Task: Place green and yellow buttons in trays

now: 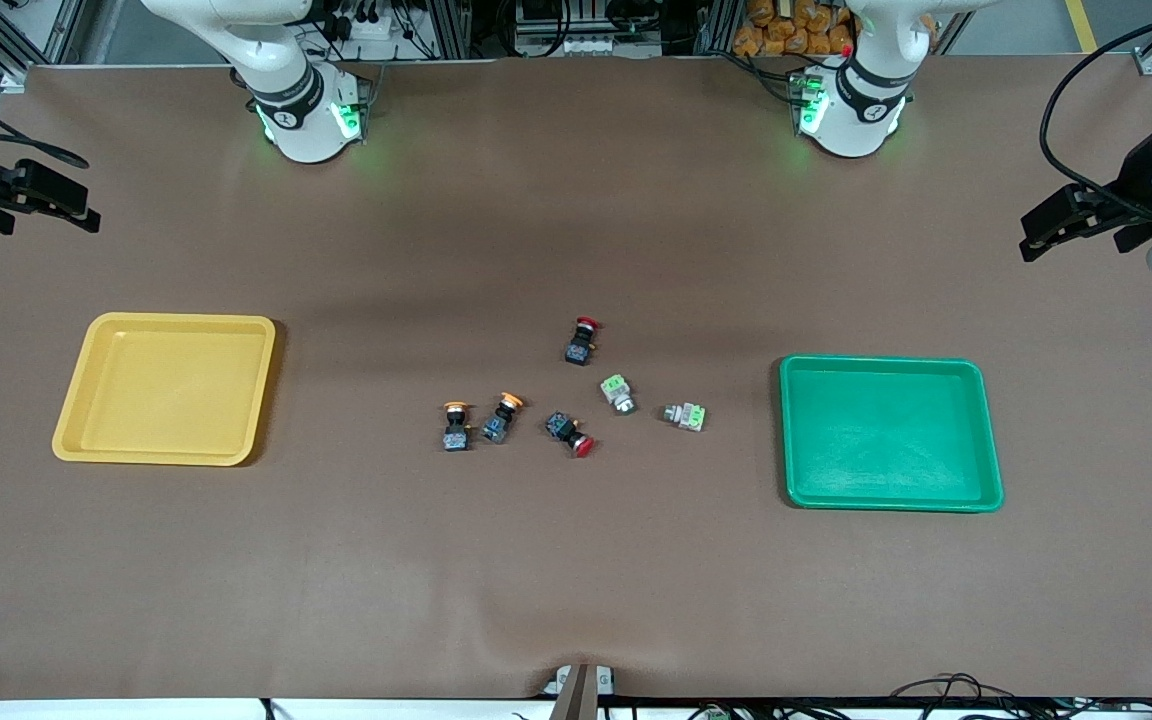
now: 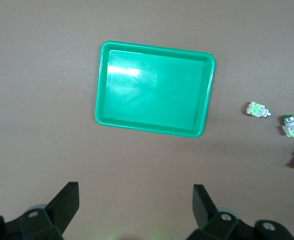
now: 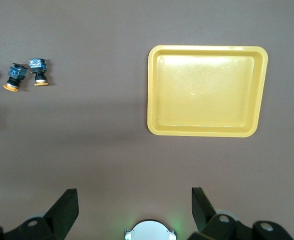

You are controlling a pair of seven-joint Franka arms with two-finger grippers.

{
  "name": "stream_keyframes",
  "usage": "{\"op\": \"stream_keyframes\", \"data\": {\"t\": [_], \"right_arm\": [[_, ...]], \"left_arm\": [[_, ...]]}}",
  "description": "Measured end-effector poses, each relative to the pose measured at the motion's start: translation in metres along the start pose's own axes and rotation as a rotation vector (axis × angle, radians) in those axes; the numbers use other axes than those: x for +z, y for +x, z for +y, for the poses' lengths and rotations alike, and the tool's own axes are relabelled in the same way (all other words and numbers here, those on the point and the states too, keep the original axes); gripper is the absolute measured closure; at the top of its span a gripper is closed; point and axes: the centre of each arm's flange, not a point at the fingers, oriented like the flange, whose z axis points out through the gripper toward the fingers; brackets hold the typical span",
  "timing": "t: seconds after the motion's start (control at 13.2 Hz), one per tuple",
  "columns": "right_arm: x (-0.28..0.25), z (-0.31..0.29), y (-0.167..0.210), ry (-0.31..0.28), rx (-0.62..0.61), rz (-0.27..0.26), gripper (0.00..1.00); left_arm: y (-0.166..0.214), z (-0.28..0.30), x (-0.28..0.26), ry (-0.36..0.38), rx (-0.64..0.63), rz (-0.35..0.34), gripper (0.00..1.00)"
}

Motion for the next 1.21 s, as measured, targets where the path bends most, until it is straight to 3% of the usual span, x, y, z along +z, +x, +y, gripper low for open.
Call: {"op": "stream_keyframes", "data": {"t": [0.75,1.21], "right_arm": [[0.000,0.000,0.000,0.000,0.000,0.000,0.00],[0.001,0.000,0.000,0.000,0.000,-0.003,0.00]], "left_arm": [[0.002,0.002,0.006,0.000,0.003,-0.017,0.00],[0.012,0.032,0.037,-0.023,-0.049,-0.081,0.00]]}}
